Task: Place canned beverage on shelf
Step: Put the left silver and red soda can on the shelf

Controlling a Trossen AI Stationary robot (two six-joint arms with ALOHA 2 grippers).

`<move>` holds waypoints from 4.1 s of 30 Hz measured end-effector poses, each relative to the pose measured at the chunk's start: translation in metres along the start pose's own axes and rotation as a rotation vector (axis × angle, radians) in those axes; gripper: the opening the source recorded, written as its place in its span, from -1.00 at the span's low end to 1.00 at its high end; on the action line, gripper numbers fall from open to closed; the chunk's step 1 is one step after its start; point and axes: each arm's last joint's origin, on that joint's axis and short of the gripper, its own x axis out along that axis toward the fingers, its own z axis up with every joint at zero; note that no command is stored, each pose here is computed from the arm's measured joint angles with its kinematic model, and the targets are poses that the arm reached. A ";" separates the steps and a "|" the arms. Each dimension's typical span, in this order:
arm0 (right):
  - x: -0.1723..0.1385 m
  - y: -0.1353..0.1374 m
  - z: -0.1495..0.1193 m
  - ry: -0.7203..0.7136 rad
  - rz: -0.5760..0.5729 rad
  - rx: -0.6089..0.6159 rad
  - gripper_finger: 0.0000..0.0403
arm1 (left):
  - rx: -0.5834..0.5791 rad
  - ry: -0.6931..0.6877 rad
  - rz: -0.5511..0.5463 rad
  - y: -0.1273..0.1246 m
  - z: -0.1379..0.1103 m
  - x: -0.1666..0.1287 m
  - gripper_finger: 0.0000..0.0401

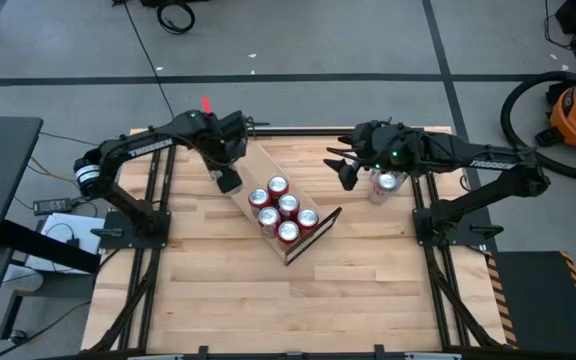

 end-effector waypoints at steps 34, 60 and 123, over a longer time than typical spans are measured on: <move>0.001 -0.010 0.004 -0.015 -0.021 0.000 0.84 | 0.093 0.011 0.017 -0.023 0.027 0.042 0.60; 0.001 -0.009 0.005 -0.027 -0.015 0.012 0.84 | 0.045 0.033 0.036 -0.021 0.031 0.054 0.77; 0.001 -0.008 0.006 -0.028 0.004 -0.010 0.84 | -0.003 -0.003 -0.014 -0.018 0.026 0.032 0.85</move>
